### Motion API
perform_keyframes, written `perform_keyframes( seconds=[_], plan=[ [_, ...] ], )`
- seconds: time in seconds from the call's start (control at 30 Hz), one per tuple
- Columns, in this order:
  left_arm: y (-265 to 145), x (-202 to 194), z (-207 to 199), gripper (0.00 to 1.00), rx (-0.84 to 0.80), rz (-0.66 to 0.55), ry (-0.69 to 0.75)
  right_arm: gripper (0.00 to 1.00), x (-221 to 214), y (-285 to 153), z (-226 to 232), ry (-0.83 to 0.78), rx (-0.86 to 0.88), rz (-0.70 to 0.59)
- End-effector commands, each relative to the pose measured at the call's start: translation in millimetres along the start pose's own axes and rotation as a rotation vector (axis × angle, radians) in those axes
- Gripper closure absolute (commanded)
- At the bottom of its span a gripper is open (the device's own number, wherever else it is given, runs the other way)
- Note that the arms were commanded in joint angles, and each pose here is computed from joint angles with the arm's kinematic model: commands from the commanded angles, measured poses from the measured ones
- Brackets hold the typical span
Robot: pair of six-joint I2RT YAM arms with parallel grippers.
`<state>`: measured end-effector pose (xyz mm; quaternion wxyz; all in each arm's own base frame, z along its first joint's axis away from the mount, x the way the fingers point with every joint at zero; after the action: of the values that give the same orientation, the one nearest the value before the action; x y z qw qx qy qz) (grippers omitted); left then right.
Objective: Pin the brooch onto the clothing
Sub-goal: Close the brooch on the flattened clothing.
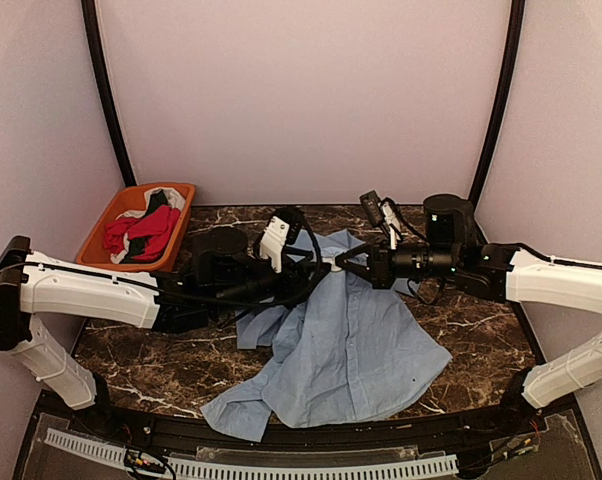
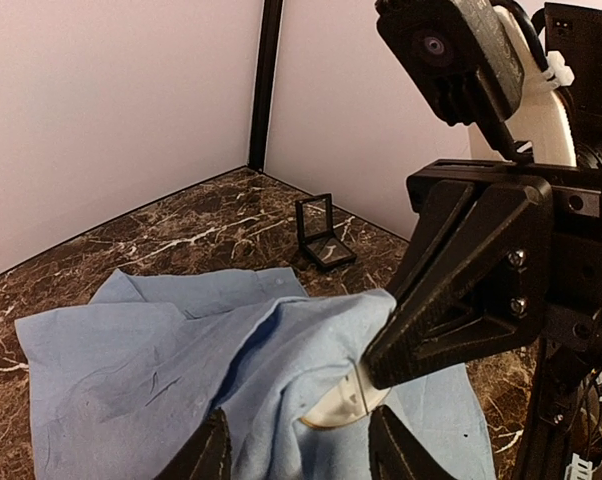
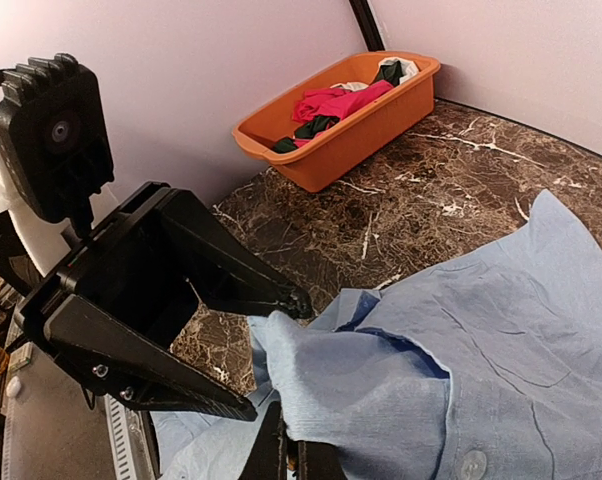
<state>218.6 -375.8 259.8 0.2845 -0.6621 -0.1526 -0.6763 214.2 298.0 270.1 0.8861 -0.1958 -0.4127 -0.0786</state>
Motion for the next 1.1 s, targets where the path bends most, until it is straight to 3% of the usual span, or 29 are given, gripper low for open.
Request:
perform_keyframes(
  seconds=[0.0,0.83,0.97,1.07],
  plan=[
    [1.6,5.3,4.0,0.53,0.025,0.004,0.026,1.00,14.5,-4.3,15.2,-0.024,0.045,-0.047],
    [1.5,9.2,2.6,0.50,0.013,-0.020,0.016,1.00,10.6,-1.2,12.0,-0.028,0.021,-0.034],
    [3.9,7.2,4.3,0.54,0.024,-0.013,0.022,1.00,11.0,-1.5,12.9,-0.031,0.025,-0.033],
    [6.0,6.6,3.8,0.64,0.022,-0.009,0.028,1.00,10.8,-1.8,13.7,-0.031,0.027,-0.033]
  ],
)
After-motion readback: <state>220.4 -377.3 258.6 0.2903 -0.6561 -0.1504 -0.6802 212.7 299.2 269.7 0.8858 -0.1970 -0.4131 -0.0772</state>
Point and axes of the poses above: each gripper's point midway between its finger pads, its own y axis out along the fingers, its own z axis along the line the jaws close on, x = y × z, the point moved 5 cm from there along -y, back along the fingers, and after that the axes turned 13 degrees about y, right-handed, at the moved point
